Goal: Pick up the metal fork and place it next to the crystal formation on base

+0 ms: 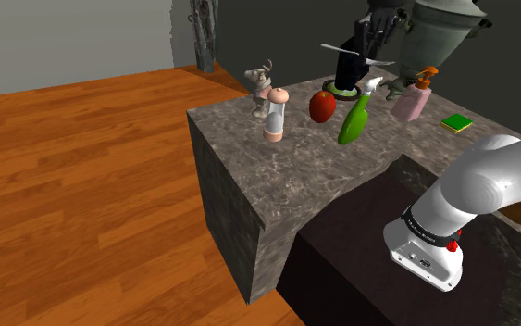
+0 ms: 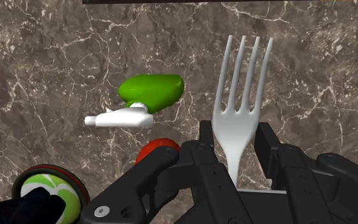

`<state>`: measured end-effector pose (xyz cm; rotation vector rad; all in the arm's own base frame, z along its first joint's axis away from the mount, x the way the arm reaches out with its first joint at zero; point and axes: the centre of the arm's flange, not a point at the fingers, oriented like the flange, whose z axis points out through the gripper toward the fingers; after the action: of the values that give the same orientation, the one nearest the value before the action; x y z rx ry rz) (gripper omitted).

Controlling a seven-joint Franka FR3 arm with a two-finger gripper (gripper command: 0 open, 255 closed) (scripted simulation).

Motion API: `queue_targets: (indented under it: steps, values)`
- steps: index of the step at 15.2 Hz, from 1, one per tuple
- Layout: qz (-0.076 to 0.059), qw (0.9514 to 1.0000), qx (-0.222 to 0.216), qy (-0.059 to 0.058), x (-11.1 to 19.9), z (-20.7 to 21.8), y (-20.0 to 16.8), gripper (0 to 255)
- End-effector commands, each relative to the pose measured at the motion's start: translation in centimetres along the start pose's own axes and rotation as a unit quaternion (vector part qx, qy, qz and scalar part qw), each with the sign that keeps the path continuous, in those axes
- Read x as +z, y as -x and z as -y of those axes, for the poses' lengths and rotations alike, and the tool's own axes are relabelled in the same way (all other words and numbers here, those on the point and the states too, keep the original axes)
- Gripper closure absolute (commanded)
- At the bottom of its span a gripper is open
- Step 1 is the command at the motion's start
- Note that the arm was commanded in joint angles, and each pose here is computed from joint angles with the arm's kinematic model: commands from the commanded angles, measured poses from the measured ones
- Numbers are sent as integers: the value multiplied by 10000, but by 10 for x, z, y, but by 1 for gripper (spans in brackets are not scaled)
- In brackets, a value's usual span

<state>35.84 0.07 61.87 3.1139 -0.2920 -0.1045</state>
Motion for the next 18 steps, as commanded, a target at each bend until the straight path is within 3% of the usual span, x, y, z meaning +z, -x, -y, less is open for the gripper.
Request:
queue_targets:
  steps: [1,18]
  values:
    - [1,10000,-5,3,0,-25,-8,255]
    - [1,10000,-5,3,-1,-240,-71,255]
